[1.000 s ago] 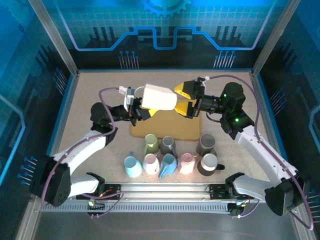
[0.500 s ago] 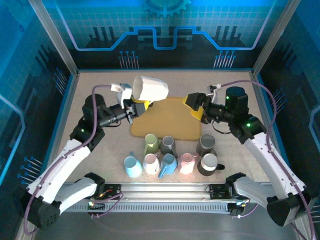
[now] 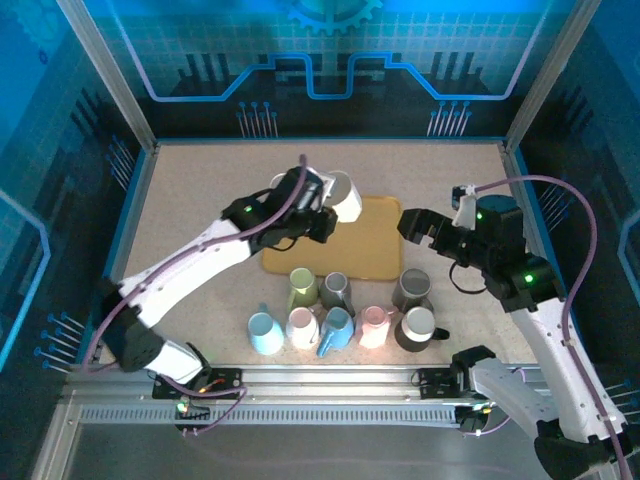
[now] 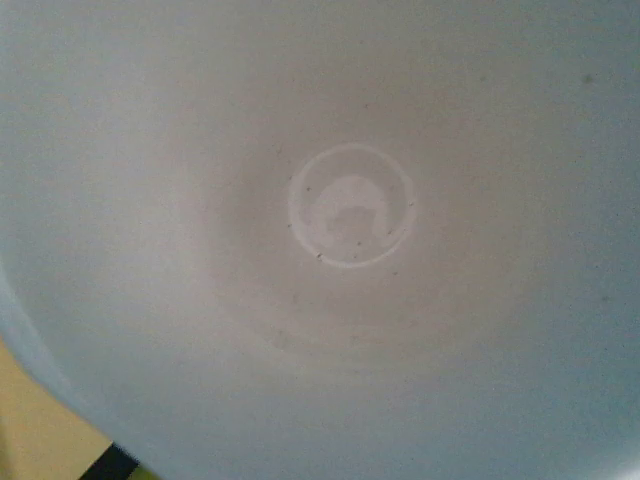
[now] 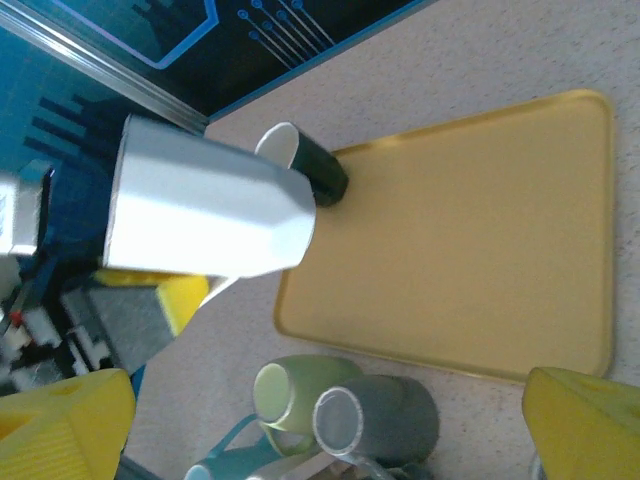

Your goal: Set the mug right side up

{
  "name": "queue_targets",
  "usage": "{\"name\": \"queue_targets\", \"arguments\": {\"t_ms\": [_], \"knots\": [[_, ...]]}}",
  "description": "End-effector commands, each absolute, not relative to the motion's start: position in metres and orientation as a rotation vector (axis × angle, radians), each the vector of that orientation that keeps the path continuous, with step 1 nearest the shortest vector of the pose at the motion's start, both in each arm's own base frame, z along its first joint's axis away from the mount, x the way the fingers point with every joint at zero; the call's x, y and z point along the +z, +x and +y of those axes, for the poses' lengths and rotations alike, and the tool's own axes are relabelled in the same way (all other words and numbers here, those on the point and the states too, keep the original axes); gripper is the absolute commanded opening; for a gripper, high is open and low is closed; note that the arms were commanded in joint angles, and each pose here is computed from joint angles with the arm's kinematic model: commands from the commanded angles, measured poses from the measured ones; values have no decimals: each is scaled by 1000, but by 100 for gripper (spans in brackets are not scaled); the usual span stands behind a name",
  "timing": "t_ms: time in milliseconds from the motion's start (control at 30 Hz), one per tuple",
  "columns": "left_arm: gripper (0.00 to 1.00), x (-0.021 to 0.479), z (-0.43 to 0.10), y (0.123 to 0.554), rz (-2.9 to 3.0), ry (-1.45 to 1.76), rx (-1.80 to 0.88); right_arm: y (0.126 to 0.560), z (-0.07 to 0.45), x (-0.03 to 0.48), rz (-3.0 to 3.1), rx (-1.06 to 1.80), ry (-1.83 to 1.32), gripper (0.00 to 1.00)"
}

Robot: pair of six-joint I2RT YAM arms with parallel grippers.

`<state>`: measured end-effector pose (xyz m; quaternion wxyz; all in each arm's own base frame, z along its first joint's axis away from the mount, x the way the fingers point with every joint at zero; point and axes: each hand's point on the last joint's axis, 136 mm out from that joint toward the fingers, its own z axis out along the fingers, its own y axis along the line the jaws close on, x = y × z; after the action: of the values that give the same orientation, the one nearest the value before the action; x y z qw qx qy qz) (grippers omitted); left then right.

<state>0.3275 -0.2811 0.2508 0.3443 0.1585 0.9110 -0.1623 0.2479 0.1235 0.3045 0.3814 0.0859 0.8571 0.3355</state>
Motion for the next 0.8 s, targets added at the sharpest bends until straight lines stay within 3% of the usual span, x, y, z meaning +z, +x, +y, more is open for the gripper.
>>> {"name": "queue_targets", "arguments": {"t_ms": [0,300,767], "knots": [[0,270,-269,361,2327,191,-179,246,109,298,2204,743,225,100],[0,218,-281,410,2437,-31,146,251,116,277,2229,754,191,99],[0,156,-283,445,2513,-202,70,250,127,266,2259,817,168,98]]}}
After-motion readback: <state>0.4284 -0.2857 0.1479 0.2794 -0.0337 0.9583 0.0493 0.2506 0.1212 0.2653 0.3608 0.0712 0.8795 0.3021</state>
